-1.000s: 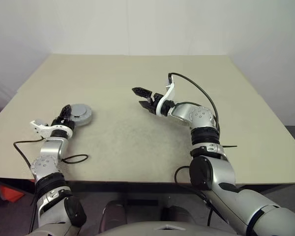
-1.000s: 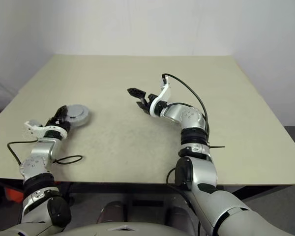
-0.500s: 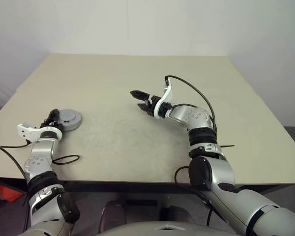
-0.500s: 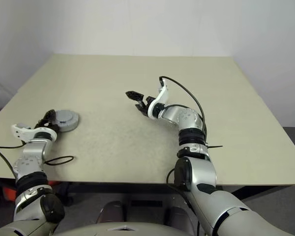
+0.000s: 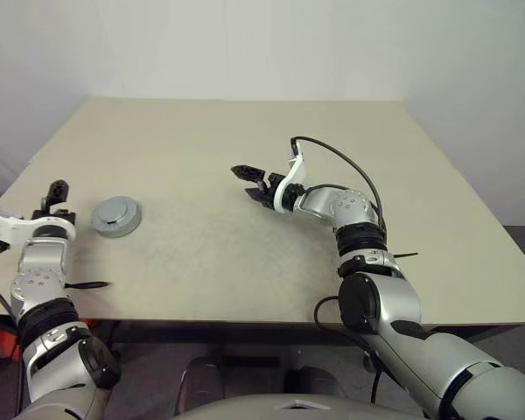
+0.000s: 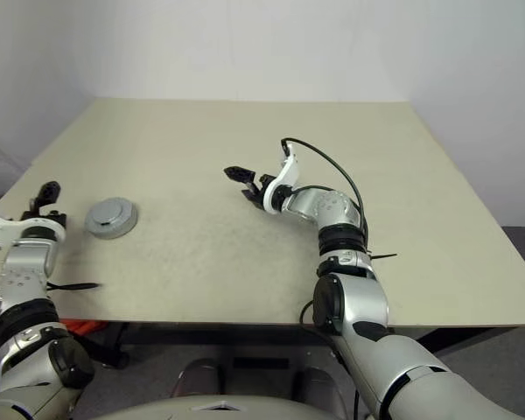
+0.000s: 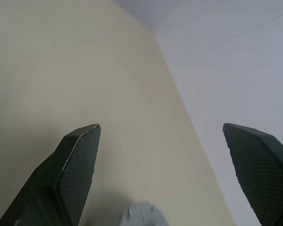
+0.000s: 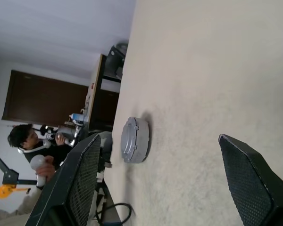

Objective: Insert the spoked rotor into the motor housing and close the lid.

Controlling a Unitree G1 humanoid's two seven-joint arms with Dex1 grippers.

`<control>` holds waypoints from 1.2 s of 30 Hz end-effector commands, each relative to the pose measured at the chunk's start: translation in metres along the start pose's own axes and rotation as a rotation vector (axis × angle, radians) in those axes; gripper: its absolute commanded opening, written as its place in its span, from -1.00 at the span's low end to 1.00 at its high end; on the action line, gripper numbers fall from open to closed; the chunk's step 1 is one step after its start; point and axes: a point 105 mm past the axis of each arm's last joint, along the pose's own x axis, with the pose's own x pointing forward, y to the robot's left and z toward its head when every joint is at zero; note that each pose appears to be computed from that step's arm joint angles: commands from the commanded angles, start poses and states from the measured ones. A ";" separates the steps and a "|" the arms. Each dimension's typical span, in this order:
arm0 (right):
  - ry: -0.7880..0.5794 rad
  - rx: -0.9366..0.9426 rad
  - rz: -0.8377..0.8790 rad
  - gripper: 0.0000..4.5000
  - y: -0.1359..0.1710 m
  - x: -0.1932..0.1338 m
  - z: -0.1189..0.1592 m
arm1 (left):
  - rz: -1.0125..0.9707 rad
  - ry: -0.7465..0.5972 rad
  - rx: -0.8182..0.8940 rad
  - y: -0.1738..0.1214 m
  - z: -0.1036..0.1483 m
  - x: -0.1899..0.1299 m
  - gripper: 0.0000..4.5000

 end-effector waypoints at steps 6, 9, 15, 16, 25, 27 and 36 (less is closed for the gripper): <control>-0.189 -0.611 0.026 1.00 0.018 -0.015 0.039 | -0.574 0.112 0.327 -0.123 -0.046 -0.028 0.94; -0.177 -0.861 -0.037 1.00 0.002 -0.027 0.047 | -0.777 0.235 0.451 -0.158 -0.082 -0.054 0.94; -0.117 -1.123 -0.156 1.00 -0.029 -0.052 0.068 | -0.970 0.444 0.782 -0.154 -0.160 -0.091 0.94; -0.103 -1.151 -0.167 1.00 -0.033 -0.056 0.070 | -0.990 0.465 0.811 -0.150 -0.169 -0.096 0.94; -0.046 -1.192 -0.101 1.00 -0.045 -0.084 0.074 | -1.076 0.479 0.879 -0.145 -0.202 -0.112 0.94; -0.060 -1.190 -0.102 1.00 -0.044 -0.085 0.075 | -1.083 0.478 0.871 -0.148 -0.203 -0.111 0.94; -0.080 -1.190 -0.101 1.00 -0.045 -0.086 0.072 | -1.107 0.503 0.857 -0.151 -0.206 -0.111 0.94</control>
